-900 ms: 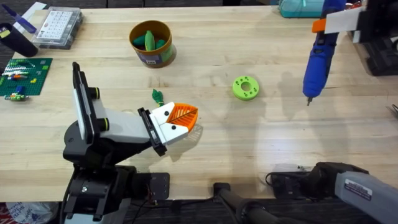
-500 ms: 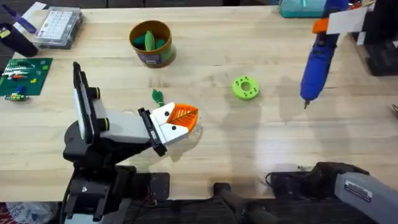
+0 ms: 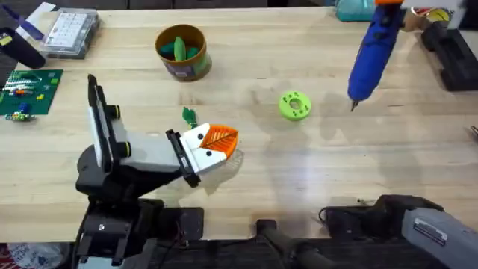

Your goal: Pick up the gripper from the table and insert it into the empty holder that is missing its gripper. Then pick up a screw, insert it into the mounting hole, and use the screwdriver to tighten it. Finally, clean up the table by picking up the vegetable and placing it into the bucket.

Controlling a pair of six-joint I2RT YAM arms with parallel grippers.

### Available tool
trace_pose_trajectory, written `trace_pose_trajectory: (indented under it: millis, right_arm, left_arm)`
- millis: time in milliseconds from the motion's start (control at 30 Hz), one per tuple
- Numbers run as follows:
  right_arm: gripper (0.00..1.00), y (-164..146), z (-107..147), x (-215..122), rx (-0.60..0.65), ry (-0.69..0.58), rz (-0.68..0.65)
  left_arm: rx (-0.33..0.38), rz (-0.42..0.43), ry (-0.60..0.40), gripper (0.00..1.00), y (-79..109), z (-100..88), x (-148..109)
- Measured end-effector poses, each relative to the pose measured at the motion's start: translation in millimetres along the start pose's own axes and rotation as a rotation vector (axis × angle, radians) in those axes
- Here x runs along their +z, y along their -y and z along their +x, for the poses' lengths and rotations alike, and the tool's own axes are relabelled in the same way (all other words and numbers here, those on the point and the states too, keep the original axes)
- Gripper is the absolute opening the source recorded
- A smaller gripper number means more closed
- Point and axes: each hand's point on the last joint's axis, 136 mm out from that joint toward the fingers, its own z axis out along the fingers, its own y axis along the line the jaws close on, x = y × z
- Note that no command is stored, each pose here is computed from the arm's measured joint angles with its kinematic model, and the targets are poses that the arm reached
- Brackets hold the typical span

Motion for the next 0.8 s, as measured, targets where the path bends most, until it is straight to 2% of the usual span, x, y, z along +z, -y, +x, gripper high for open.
trace_pose_trajectory:
  millis: [267, 300, 800]
  right_arm:
    - [0.077, -60.3, -42.9, -31.6, -0.171, 0.123, -0.089]
    - [0.077, -86.1, -51.3, -41.8, -0.227, 0.154, -0.143]
    - [0.077, -162.3, -75.4, -48.9, -0.328, 0.26, -0.379]
  left_arm:
    - [0.0, 0.0, 0.0, 0.009, 0.0, -0.2, 0.0]
    - [0.0, 0.0, 0.0, 0.009, 0.0, 0.0, 0.0]
    - [0.0, 0.0, 0.0, 0.009, 0.0, 0.0, 0.0]
